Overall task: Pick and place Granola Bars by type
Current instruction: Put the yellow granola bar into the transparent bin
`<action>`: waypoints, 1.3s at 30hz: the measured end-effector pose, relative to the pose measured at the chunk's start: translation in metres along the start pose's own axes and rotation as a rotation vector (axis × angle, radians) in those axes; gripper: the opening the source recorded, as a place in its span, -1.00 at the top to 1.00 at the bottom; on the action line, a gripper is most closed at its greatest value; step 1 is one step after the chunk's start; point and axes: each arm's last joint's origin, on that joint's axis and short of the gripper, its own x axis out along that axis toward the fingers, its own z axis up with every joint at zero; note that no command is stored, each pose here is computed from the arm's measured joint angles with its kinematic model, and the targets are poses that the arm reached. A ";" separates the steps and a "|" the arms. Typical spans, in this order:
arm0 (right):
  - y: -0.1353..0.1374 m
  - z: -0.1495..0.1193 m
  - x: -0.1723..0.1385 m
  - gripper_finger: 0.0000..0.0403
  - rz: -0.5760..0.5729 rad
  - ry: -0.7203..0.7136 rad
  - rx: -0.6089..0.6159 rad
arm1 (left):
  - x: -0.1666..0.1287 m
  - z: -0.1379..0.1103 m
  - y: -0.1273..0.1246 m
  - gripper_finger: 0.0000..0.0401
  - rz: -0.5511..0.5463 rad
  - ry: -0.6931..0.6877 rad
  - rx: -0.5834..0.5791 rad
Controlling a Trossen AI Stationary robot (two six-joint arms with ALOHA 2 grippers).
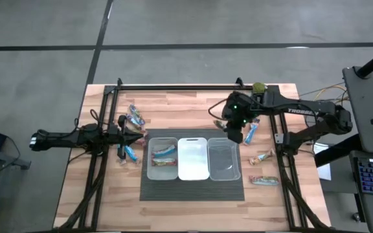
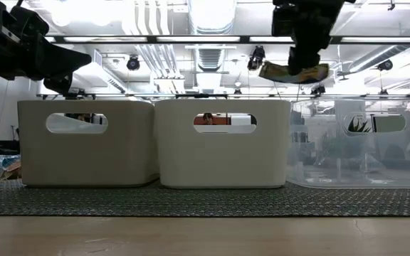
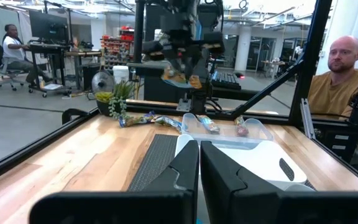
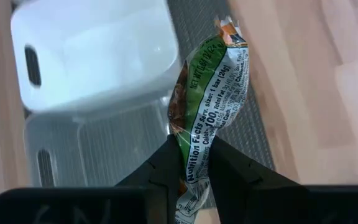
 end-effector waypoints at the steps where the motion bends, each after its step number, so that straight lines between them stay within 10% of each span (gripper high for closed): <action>1: 0.002 -0.002 0.001 0.68 0.003 0.009 -0.010 | 0.000 0.000 0.000 1.00 0.000 0.000 0.000; 39: 0.045 -0.002 0.080 0.70 0.077 0.293 -0.463 | 0.000 0.000 0.000 1.00 0.000 0.000 0.000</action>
